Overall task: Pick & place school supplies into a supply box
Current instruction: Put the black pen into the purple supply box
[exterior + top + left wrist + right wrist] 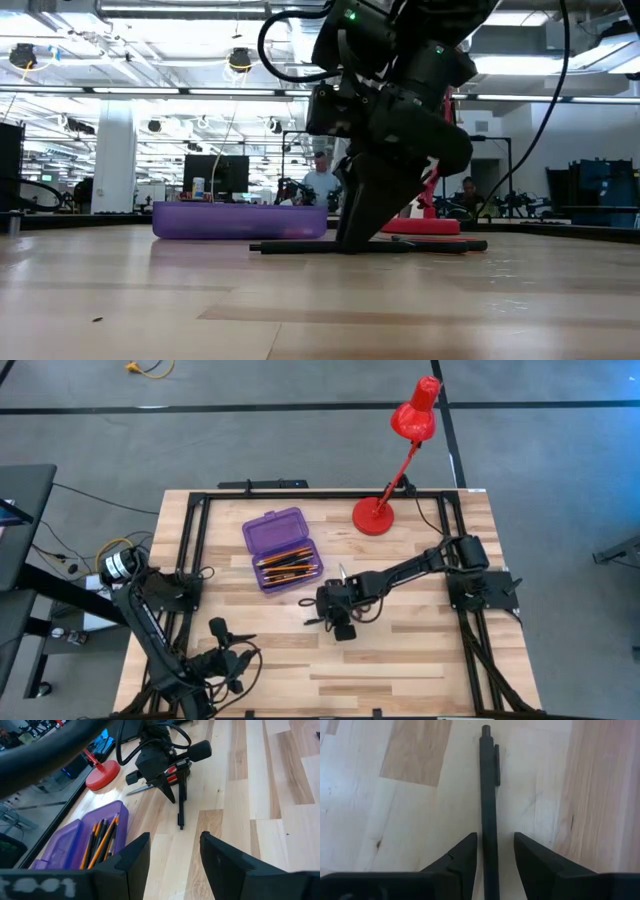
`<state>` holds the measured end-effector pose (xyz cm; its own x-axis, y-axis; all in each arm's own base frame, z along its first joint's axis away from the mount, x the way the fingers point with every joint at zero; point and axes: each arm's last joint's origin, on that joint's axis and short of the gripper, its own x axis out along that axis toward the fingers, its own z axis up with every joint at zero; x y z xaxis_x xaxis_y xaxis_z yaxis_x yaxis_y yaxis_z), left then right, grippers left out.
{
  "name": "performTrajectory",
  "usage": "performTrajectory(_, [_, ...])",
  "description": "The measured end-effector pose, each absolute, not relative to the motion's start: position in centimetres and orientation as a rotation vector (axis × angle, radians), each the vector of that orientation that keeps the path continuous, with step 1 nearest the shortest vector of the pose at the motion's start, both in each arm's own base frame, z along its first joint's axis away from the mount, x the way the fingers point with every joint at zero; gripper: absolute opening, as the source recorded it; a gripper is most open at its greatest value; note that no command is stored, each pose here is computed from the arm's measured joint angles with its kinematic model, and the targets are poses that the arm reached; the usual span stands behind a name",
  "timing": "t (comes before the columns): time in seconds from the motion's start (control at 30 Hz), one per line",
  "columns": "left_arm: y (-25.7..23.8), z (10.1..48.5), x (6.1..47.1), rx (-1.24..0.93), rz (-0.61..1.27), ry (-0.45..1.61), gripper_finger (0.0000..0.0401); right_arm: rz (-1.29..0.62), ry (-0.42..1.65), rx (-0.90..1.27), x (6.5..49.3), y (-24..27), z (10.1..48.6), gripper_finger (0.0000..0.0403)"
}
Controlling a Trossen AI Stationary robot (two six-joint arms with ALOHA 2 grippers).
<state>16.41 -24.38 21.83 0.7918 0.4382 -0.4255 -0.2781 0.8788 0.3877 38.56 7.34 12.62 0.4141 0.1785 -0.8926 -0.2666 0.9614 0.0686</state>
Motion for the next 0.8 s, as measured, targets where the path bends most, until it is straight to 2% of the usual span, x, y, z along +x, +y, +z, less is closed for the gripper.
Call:
performTrajectory(0.13, [-24.4,21.8,16.4,0.305,0.395,0.528,0.0162,0.291,1.091,-0.144,38.5,8.2,12.6,0.0092])
performTrajectory(0.37, [-24.4,21.8,16.4,0.302,0.396,0.527,0.0162,0.258,1.094,-0.216,38.2,9.4,12.6,0.0012])
performTrajectory(0.5, [-24.4,21.8,16.4,0.301,0.396,0.527,0.0162,0.248,1.102,-0.244,37.8,10.3,12.5,0.0018])
performTrajectory(0.8, [-24.4,21.8,16.4,0.296,0.399,0.527,0.0162,0.213,1.099,-0.368,36.7,13.2,12.5,0.0007])
